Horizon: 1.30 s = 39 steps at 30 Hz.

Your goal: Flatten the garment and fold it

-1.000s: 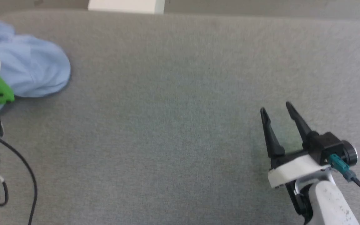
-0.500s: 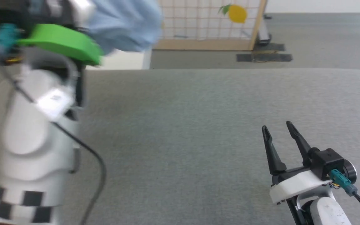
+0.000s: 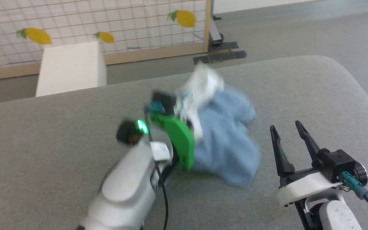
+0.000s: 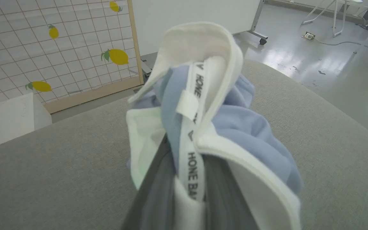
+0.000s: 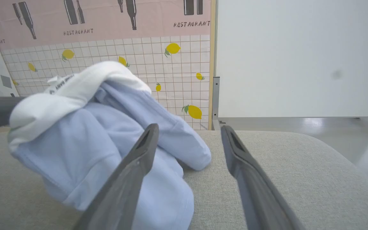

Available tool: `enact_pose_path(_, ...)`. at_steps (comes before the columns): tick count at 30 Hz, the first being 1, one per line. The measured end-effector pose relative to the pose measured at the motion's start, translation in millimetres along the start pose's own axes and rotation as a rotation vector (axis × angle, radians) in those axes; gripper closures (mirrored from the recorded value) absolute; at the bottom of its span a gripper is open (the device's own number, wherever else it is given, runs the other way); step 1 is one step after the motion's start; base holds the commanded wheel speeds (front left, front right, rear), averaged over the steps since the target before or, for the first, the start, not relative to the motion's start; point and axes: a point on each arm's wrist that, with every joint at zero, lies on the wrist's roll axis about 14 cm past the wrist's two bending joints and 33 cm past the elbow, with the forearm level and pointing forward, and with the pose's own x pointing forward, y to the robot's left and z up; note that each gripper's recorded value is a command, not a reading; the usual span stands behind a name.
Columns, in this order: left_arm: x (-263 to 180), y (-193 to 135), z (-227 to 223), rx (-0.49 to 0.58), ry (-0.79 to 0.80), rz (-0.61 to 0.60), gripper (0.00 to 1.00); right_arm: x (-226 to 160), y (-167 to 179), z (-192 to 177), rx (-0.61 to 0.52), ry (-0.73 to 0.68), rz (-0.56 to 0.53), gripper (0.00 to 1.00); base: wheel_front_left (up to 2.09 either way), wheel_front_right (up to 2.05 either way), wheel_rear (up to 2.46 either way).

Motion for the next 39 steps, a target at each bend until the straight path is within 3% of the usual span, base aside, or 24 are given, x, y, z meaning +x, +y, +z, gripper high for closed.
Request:
enact_pose_path(5, -14.2, -22.2, -113.2, -0.031, 0.435, -0.064, 1.0, -7.6, -13.7, -1.8, -0.008, 0.012, -0.043, 0.0, 0.0, 0.0, 0.0)
enact_pose_path(7, -21.8, -24.4, -135.2, -0.05, 0.524, -0.066, 1.0, -8.9, -16.2, -4.2, -0.009, 0.021, -0.051, 0.0, 0.0, 0.0, 0.0)
enact_pose_path(9, -23.1, -23.8, -138.9, -0.061, 0.542, -0.06, 0.04, -10.0, -17.0, -7.8, -0.008, 0.034, -0.054, 0.0, 0.0, 0.0, 0.0)
enact_pose_path(10, -22.1, -21.9, -135.3, -0.077, 0.522, -0.047, 0.0, -10.5, -15.8, -9.8, -0.006, 0.04, -0.051, 0.0, 0.0, 0.0, 0.0)
enact_pose_path(13, -19.8, -14.1, -116.0, -0.136, 0.388, 0.0, 0.0, -9.1, -11.5, -11.7, -0.003, 0.046, -0.038, 0.0, 0.0, 0.0, 0.0)
enact_pose_path(17, -22.1, 13.1, -60.1, -0.19, 0.065, 0.107, 0.0, -4.2, -1.9, -9.9, -0.001, 0.041, -0.008, 0.0, 0.0, 0.0, 0.0)
enact_pose_path(23, -71.0, 76.2, -6.2, -0.155, -0.304, 0.345, 0.0, 3.2, 12.4, -6.4, -0.005, 0.033, 0.038, 0.0, 0.0, 0.0, 0.0)
enact_pose_path(31, -160.2, 133.2, -9.5, -0.105, -0.416, 0.638, 0.0, 13.6, 25.5, -11.9, -0.001, 0.058, 0.078, 0.0, 0.0, 0.0, 0.0)
enact_pose_path(39, -211.8, 148.2, -6.0, -0.03, -0.469, 0.768, 0.0, 24.2, -3.7, -50.6, 0.063, 0.245, -0.017, 0.0, 0.0, 0.0, 0.0)
